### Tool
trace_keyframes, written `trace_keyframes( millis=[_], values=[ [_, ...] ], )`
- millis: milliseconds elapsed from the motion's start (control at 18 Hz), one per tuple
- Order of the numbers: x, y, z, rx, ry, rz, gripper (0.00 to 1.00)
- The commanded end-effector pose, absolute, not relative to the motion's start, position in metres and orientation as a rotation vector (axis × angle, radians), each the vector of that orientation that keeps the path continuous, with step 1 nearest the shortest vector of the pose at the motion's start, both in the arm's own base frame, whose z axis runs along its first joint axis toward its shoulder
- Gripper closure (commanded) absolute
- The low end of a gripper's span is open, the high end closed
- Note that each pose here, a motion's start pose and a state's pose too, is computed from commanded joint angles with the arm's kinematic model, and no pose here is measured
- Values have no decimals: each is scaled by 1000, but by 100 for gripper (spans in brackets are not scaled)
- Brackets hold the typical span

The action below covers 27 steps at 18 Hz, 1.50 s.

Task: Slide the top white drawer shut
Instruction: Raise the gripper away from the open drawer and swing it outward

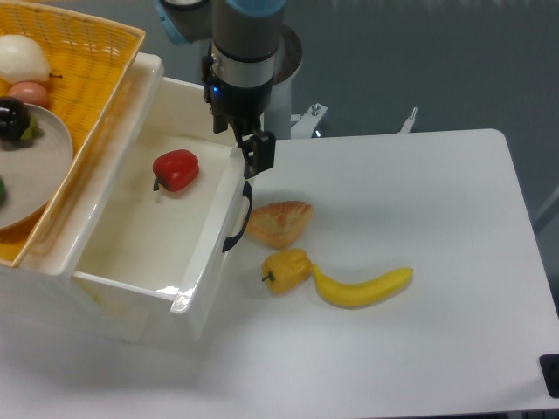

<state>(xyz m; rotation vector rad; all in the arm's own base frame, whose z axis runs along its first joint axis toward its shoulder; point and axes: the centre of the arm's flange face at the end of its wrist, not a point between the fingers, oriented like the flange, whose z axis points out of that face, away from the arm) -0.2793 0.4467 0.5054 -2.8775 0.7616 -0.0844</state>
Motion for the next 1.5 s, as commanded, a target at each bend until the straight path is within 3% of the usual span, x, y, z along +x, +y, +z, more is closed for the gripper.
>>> trace_keyframes(
  millis=[167,944,1500],
  values=[
    [-287,439,510,-2886,743,-9,0],
    [-331,408,504,-2955,435,-20,0],
    [-368,411,441,-3034,173,-192,0]
  ],
)
